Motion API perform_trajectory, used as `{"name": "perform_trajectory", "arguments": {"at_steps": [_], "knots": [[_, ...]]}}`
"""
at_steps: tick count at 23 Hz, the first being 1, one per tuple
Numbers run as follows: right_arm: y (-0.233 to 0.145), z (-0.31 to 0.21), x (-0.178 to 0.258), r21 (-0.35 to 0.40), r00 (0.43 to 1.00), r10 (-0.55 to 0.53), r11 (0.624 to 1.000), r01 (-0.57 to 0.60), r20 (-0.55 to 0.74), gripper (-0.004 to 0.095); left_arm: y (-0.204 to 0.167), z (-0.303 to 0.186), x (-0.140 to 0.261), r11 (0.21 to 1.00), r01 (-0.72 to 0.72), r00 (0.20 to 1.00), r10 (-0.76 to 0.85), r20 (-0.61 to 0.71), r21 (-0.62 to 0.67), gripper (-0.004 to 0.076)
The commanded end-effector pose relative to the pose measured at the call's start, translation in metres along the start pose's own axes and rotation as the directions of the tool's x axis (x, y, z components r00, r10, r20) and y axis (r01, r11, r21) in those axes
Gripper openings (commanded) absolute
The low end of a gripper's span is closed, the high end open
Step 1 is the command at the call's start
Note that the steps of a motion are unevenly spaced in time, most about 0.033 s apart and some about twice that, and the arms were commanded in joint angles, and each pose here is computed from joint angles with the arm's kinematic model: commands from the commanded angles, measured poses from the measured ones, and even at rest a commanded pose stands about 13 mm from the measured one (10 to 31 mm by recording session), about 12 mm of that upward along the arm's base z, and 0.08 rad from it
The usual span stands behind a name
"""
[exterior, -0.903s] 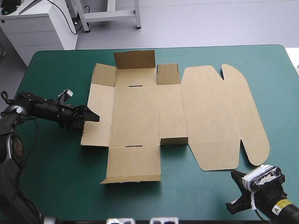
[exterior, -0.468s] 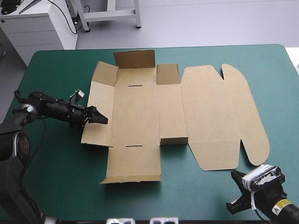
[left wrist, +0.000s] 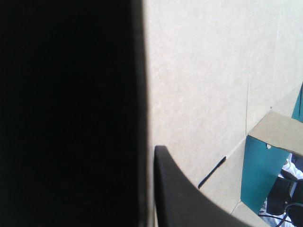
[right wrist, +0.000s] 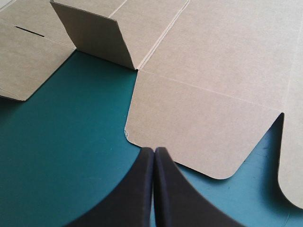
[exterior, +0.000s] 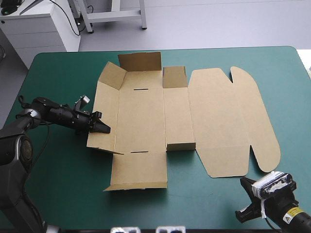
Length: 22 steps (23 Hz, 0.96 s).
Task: Fold the box
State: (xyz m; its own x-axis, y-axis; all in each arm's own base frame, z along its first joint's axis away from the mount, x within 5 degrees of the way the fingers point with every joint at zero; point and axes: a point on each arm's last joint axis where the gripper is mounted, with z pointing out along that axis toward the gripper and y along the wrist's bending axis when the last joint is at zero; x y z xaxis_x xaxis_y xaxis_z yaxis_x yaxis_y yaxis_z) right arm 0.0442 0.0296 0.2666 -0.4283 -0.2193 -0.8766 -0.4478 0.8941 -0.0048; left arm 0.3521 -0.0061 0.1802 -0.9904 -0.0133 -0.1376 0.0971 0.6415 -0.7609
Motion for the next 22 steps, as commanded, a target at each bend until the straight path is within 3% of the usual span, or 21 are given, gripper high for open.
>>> {"name": "perform_trajectory", "arguments": {"at_steps": [1, 6, 9, 13, 16, 19, 22], "knots": [[-0.001, -0.004, -0.013, 0.012, 0.997, 0.009, 1.0, -0.01, 0.081, -0.0014, -0.021, -0.011, -0.004, 0.998, -0.054, 0.998, 0.053, 0.045, 0.038, -0.0008], [-0.001, -0.004, -0.013, 0.012, 0.997, 0.009, 1.0, -0.01, 0.081, -0.0014, -0.027, -0.013, -0.006, 0.995, -0.073, 0.996, 0.069, 0.065, 0.064, -0.0008], [-0.001, -0.004, -0.013, 0.012, 0.997, 0.009, 1.0, -0.01, 0.081, -0.0014, -0.042, -0.019, -0.008, 0.986, -0.156, 0.987, 0.153, 0.048, 0.065, -0.0008], [-0.001, -0.004, -0.013, 0.012, 0.997, 0.009, 1.0, -0.01, 0.081, -0.0014, -0.086, -0.034, -0.017, 0.94, -0.332, 0.943, 0.334, 0.01, -0.073, -0.0008], [-0.001, -0.004, -0.013, 0.012, 0.997, 0.009, 1.0, -0.01, 0.081, -0.0014, -0.145, -0.053, -0.029, 0.829, -0.499, 0.861, 0.507, -0.035, -0.251, -0.0008], [-0.001, -0.004, -0.013, 0.012, 0.997, 0.009, 1.0, -0.01, 0.081, -0.0014, -0.205, -0.054, -0.03, 0.657, -0.673, 0.715, 0.695, -0.073, -0.339, -0.0008], [-0.001, -0.004, -0.013, 0.012, 0.997, 0.009, 1.0, -0.01, 0.081, -0.0014, -0.262, -0.045, -0.022, 0.379, -0.802, 0.51, 0.838, -0.197, -0.461, -0.0008]]}}
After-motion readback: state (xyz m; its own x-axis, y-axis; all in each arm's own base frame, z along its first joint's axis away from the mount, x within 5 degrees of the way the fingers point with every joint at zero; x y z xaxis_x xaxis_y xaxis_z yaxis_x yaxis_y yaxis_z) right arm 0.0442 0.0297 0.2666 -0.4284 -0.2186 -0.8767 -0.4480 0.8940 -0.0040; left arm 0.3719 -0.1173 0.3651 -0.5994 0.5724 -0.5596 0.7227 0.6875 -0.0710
